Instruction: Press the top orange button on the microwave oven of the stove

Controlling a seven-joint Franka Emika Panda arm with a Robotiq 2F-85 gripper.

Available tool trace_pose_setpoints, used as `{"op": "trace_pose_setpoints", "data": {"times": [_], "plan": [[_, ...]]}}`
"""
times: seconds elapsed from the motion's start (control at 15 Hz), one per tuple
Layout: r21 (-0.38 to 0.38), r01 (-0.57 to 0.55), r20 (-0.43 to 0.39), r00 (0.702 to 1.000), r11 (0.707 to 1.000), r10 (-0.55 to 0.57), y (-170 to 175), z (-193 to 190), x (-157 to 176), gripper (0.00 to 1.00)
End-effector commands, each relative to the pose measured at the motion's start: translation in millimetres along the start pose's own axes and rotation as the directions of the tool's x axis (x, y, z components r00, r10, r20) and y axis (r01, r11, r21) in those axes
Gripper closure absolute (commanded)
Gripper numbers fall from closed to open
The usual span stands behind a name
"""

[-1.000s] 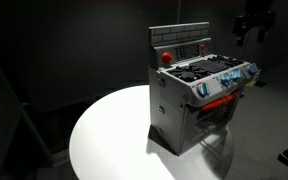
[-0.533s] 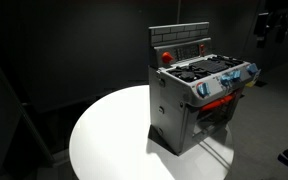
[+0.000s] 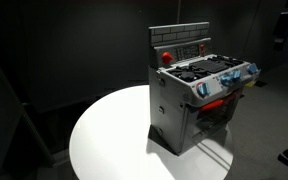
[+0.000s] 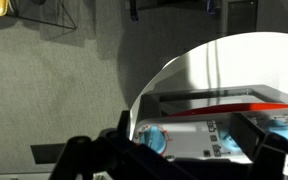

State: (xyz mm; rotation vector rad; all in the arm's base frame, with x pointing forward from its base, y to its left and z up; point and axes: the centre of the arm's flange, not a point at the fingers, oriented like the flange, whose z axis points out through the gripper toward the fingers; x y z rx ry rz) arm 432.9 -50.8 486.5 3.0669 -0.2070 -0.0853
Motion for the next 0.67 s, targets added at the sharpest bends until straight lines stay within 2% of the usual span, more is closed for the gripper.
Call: {"op": "trace_pose_setpoints", "data": {"times": [0.0,0.13,0.2,0.6], "plan": [[0.029,0.025,-0.035,0.999,0.999,-0.024,3.7,1.7,-20.0,0.0],[0.018,0.034,-0.03,0.999,0.999,-0.033,3.3,4.9,-21.8,0.0],[0.004,0.012,-0.013,1.0,1.0,-0.012,0.0,3.4,-12.3,0.0],[0.002,0.014,-0.005,1.0,1.0,-0.014,-1.5,6.8,-12.2,0.0]]}}
